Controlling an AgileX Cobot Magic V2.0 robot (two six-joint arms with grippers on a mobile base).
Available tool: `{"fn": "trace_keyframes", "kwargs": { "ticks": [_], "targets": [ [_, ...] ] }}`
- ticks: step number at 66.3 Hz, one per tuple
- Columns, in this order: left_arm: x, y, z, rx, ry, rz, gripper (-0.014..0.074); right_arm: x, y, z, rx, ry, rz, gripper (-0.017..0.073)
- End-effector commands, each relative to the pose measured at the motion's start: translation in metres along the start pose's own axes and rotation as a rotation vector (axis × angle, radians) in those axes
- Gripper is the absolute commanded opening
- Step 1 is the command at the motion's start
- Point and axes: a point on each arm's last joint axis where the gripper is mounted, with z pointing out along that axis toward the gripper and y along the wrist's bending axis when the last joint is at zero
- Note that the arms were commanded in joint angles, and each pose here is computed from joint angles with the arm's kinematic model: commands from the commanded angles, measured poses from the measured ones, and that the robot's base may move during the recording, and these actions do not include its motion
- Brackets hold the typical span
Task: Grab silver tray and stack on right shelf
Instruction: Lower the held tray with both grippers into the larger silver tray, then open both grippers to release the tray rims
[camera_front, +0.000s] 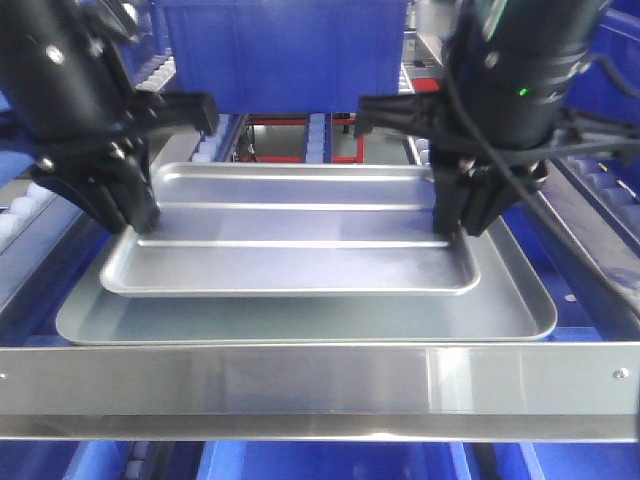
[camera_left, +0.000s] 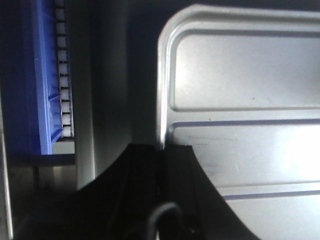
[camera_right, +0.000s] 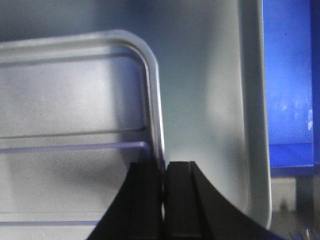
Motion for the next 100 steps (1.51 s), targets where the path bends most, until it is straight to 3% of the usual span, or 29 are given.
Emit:
{"fn": "trace_keyframes", "kwargs": {
  "ticks": [1,19,64,73,82,86,92,96,100],
  "targets": [
    [-0.016,-0.004,-0.007,0.031,-0.089,0.017,-0.0099,-0.024,0.008,-0.008,-0.072,-0.123,-0.022,0.0052],
    [-0.015,-0.005,0.019,0.012,-0.038,0.017,-0.0100,-0.026,0.010,0.009,-0.054,-0.102,-0.022,0.0052],
    [-0.014,-0.007,0.019,0.028,-0.035,-0.001,-0.0099,-0.026,0.009,0.010,-0.044,-0.094,-0.020,0.0059],
    [-0.018,-0.010,0.017,0.055,-0.059,-0.022,-0.0097,-0.025,0.009,0.010,-0.038,-0.087,-0.018,0.0151],
    [-0.017,-0.010,0.018,0.060,-0.036,-0.041,-0.0087,-0.025,0.009,0.010,-0.040,-0.081,-0.009,0.0340],
    [-0.014,-0.009,0.019,0.047,-0.009,-0.041,-0.0009,-0.025,0.009,0.010,-0.042,-0.082,-0.009,0.0433],
    [-0.015,-0.009,0.022,0.050,-0.012,-0.045,0.0203,-0.025,0.009,0.010,-0.043,-0.083,-0.009,0.0514],
    [-0.018,-0.012,0.021,0.079,-0.037,-0.072,0.0309,-0.025,0.009,0.010,-0.043,-0.083,-0.009,0.0512],
    [-0.023,-0.014,0.019,0.093,-0.060,-0.077,0.0340,-0.025,0.009,0.009,-0.042,-0.084,-0.008,0.0461]
  ]
}}
